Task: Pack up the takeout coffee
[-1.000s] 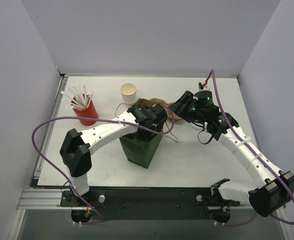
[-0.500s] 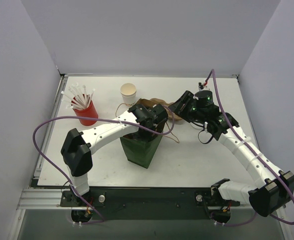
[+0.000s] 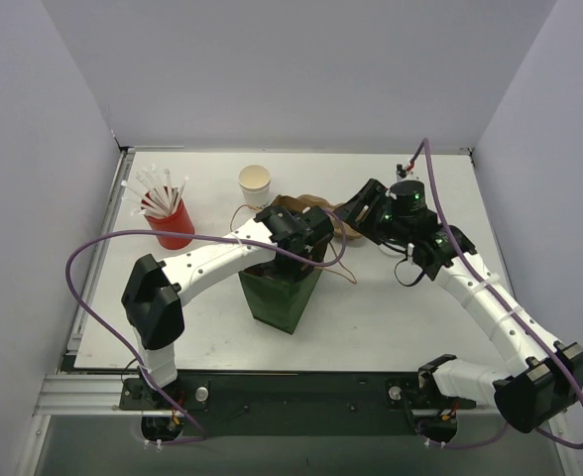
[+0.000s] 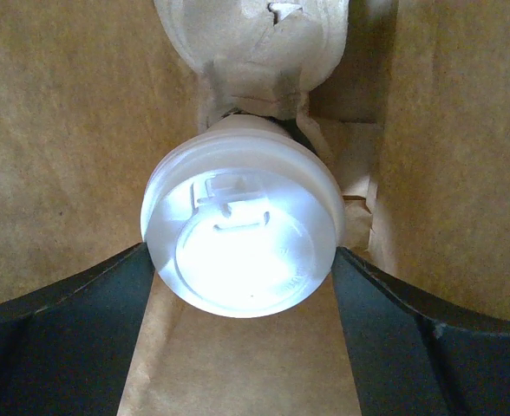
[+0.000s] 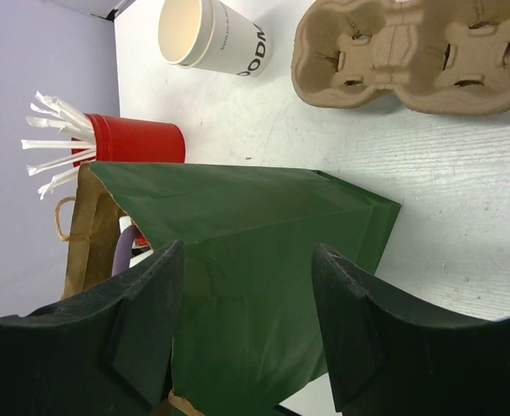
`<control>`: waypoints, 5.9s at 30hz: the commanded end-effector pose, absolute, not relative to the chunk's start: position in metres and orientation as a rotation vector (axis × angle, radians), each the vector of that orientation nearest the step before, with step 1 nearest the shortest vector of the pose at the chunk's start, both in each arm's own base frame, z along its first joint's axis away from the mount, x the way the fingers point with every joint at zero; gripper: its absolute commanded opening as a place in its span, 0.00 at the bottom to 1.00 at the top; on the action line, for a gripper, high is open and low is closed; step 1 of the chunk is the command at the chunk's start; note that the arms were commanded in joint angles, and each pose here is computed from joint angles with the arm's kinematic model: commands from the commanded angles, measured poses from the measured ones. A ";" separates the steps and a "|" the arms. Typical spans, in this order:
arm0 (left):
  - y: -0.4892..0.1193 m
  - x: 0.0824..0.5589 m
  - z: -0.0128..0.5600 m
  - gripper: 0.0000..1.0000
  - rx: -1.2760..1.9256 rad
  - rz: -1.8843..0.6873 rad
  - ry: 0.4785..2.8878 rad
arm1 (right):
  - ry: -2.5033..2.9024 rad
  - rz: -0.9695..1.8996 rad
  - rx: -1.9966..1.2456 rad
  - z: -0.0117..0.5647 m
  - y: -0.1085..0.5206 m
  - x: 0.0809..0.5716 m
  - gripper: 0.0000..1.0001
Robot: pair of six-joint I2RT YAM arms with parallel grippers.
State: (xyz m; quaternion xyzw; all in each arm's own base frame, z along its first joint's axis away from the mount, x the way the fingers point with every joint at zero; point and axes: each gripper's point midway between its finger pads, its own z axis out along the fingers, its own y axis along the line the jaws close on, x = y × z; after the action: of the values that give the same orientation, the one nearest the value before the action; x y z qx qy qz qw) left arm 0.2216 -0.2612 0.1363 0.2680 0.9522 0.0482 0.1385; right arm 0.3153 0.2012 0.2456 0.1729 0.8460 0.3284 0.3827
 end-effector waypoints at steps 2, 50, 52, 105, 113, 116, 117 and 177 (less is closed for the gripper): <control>-0.262 0.222 0.134 0.94 0.778 0.158 2.765 | 2.103 0.888 0.425 0.263 0.201 0.314 0.58; -0.267 0.224 0.156 0.97 0.783 0.092 2.723 | 2.018 1.263 0.285 0.253 0.224 0.296 0.64; -0.267 0.224 0.157 0.97 0.781 0.094 2.721 | 2.037 1.255 0.288 0.248 0.225 0.295 0.63; -0.270 0.229 0.201 0.98 0.732 0.003 2.635 | 2.172 1.066 0.255 0.224 0.227 0.294 0.60; -0.270 0.229 0.210 0.97 0.706 -0.024 2.614 | 2.168 1.039 0.241 0.229 0.228 0.294 0.59; -0.270 0.229 0.216 0.97 0.694 -0.043 2.600 | 2.164 1.033 0.231 0.230 0.229 0.294 0.59; -0.270 0.229 0.218 0.97 0.689 -0.049 2.594 | 2.190 1.019 0.241 0.225 0.228 0.292 0.59; -0.106 0.385 0.323 0.72 -0.283 -0.091 2.129 | 2.056 1.043 0.171 0.316 0.227 0.281 0.76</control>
State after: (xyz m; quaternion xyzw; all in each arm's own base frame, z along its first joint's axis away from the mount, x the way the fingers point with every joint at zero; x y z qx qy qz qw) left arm 0.3436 -0.1193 0.3213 -0.0841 0.8942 -0.0408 0.4377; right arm 0.2881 0.2366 0.2781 0.0785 0.8351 0.4067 0.3620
